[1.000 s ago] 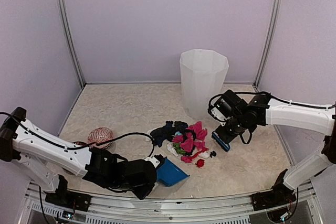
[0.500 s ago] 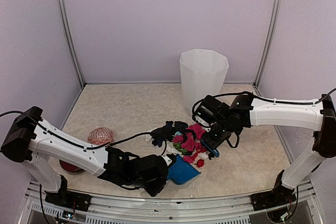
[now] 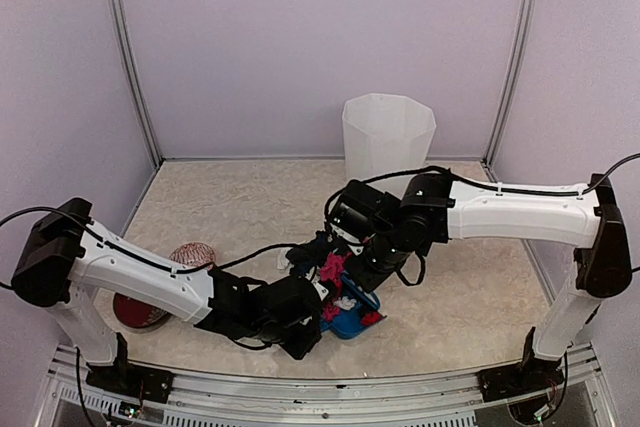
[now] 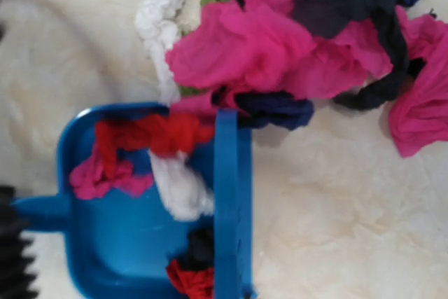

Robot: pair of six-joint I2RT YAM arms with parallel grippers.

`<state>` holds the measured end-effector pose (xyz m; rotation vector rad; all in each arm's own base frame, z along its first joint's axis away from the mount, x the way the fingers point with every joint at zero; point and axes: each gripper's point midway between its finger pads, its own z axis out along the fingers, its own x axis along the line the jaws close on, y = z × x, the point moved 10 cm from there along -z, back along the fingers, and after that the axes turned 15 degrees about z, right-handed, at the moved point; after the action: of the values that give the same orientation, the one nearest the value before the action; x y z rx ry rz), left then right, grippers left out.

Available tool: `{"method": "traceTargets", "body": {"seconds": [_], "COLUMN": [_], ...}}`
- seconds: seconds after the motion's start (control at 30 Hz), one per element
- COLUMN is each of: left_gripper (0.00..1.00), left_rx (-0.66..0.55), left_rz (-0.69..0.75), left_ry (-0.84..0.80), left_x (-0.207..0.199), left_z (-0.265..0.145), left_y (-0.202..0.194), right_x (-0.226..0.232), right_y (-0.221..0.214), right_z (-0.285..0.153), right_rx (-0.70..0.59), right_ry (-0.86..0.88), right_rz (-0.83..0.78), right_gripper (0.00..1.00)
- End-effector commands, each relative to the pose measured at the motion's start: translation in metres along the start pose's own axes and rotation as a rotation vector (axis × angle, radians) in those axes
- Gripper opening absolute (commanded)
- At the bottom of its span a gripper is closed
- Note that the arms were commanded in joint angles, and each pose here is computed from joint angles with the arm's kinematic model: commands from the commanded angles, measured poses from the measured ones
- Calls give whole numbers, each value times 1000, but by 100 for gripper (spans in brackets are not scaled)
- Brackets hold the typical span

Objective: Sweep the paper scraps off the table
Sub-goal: Sweep the paper scraps into the dustpan.

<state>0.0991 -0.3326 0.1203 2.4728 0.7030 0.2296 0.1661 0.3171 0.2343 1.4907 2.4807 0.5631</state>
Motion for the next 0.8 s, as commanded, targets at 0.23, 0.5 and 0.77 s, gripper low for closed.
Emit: {"method": "traceTargets", "body": {"seconds": [0.23, 0.5, 0.77], "left_gripper": [0, 0, 0], "left_rx": [30, 35, 46], "left_rz": [-102, -132, -136], "left_ry": [47, 52, 73], "left_x": [25, 29, 30], "left_z": [8, 0, -3], "left_y": [-18, -27, -27], "right_x": [-7, -28, -57], "right_y": [1, 18, 34], "right_z": [-27, -32, -1], "right_rx": [-28, -145, -212], "right_ry": [-65, -264, -302], "right_rz": [66, 17, 15], "right_gripper": [0, 0, 0]}}
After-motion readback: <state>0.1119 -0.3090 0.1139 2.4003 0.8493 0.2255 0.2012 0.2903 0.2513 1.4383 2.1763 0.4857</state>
